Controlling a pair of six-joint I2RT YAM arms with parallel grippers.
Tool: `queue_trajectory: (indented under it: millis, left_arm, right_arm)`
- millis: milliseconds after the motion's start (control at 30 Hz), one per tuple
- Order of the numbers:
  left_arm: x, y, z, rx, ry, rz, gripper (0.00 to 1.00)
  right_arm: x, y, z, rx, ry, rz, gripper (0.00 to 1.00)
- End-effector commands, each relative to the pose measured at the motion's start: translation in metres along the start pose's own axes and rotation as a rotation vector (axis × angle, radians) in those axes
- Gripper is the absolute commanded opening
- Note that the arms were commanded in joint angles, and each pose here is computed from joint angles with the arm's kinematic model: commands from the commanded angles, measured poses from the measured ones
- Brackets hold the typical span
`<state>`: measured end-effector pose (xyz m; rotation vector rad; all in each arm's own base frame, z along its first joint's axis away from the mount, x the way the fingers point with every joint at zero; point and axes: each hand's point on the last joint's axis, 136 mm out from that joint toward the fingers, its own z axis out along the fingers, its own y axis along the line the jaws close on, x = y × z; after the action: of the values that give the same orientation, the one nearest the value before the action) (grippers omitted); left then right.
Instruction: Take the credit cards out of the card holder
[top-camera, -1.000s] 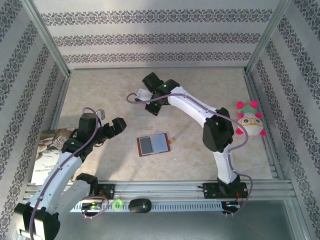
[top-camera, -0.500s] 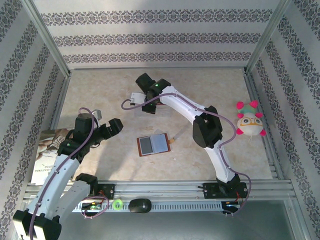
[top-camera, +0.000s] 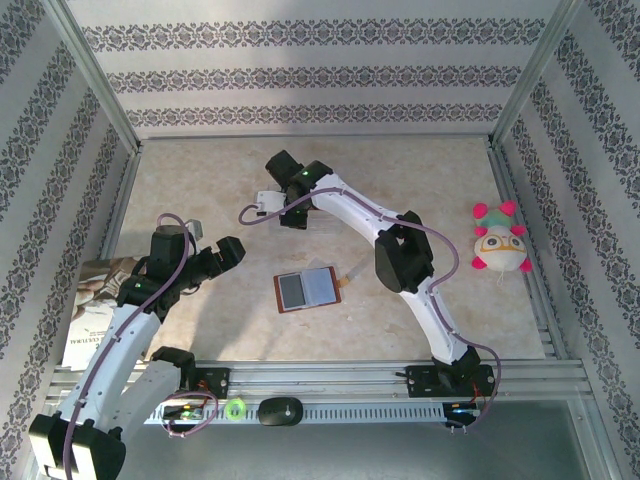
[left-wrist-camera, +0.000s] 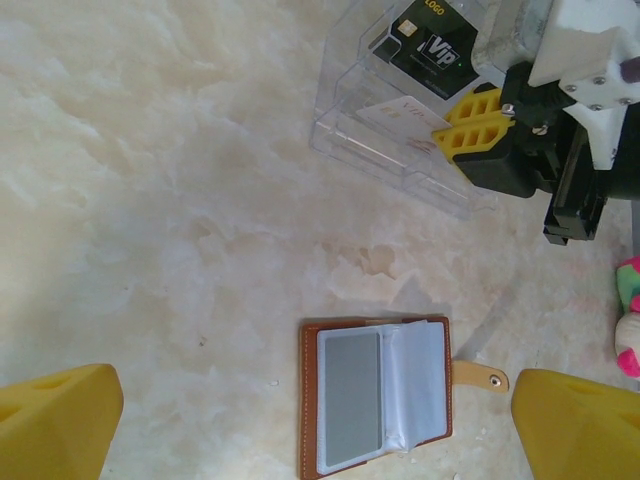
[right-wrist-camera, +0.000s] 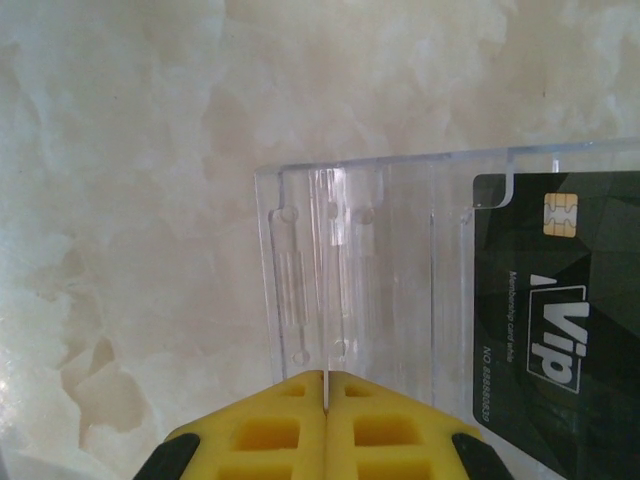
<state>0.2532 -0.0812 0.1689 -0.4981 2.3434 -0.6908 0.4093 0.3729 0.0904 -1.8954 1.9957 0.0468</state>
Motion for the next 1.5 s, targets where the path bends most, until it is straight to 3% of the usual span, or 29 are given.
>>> queue_trajectory:
  millis: [0, 233, 300, 433, 667, 900, 1133, 1267, 1467]
  left_arm:
    - [0.002, 0.004, -0.001, -0.008, 0.012, -0.003, 1.0]
    - [0.003, 0.006, 0.001, -0.003, 0.017, -0.013, 1.0]
    - [0.004, 0.006, 0.002, 0.0, 0.02, -0.015, 1.0]
    - [0.005, 0.005, 0.003, 0.008, 0.026, -0.022, 1.0]
    - [0.006, 0.006, 0.004, 0.02, 0.026, -0.032, 1.0]
    - [0.005, 0.008, 0.004, 0.026, -0.009, -0.05, 1.0]
    - [0.012, 0.014, 0.013, 0.042, -0.006, -0.08, 1.0]
    - [0.017, 0.016, 0.019, 0.057, 0.005, -0.094, 1.0]
    - [0.026, 0.025, 0.028, 0.048, 0.018, -0.117, 1.0]
  right_arm:
    - [-0.006, 0.006, 0.007, -0.026, -0.008, -0.018, 0.0]
    - [-0.002, 0.007, 0.018, -0.037, -0.002, -0.004, 0.01]
    - [-0.002, 0.001, 0.02, -0.004, 0.001, 0.006, 0.06]
    - [-0.011, -0.03, 0.012, 0.157, -0.04, 0.047, 0.26]
    - [-0.038, -0.062, -0.035, 0.36, -0.21, 0.122, 0.34]
    - [-0.054, -0.06, -0.095, 0.397, -0.387, 0.333, 0.36]
    - [-0.032, 0.003, -0.107, 0.227, -0.434, 0.623, 0.38]
    - [-0.005, 0.065, -0.087, 0.109, -0.349, 0.721, 0.39]
    - [0.031, 0.161, -0.041, -0.06, -0.136, 0.723, 0.39]
